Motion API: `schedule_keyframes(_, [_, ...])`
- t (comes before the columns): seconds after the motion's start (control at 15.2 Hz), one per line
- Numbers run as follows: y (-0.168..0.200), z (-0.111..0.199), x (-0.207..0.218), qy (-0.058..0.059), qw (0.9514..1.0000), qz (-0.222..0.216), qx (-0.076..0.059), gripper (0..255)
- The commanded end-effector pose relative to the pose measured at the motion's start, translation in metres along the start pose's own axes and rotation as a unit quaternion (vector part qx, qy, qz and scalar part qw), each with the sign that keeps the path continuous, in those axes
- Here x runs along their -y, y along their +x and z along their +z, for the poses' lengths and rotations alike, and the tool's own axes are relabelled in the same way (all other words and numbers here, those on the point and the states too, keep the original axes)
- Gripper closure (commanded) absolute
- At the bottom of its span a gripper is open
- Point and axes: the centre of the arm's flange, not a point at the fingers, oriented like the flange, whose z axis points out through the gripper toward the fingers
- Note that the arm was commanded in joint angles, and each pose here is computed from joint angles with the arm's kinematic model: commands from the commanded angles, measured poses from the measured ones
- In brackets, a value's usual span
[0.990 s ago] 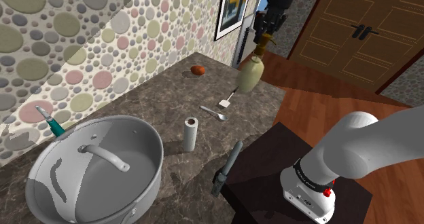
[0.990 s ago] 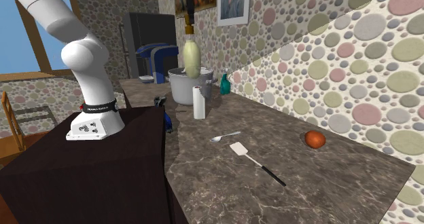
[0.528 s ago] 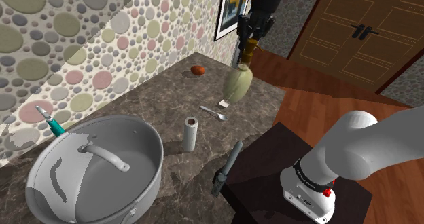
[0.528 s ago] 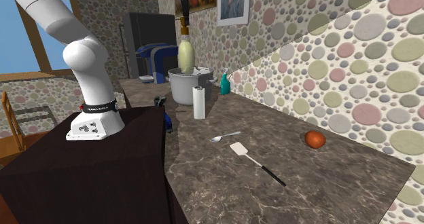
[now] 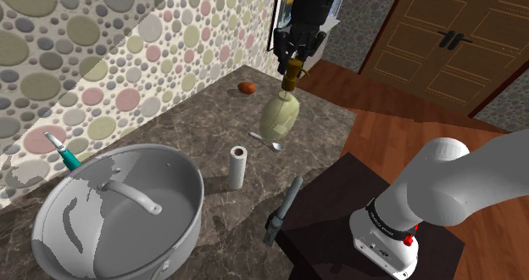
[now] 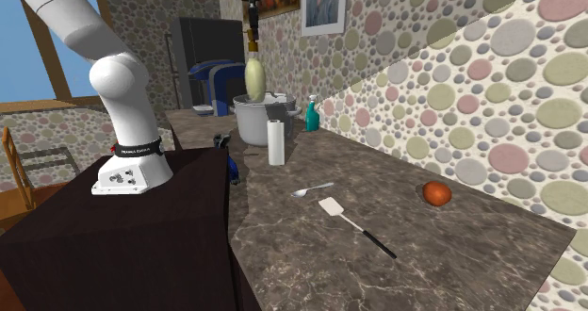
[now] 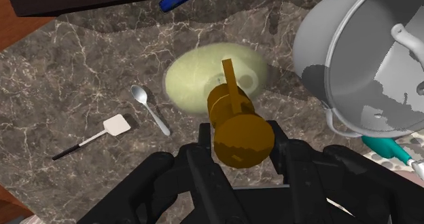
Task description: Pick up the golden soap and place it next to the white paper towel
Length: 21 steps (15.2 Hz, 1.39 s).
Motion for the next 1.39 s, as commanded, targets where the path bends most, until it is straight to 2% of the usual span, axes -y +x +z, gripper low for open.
schedule_keyframes(0.0, [-0.001, 0.010, 0.002, 0.000, 1.0000, 0.000, 0.000, 255])
schedule_keyframes(1.32, [-0.006, 0.115, -0.005, 0.000, 1.0000, 0.000, 0.000, 255])
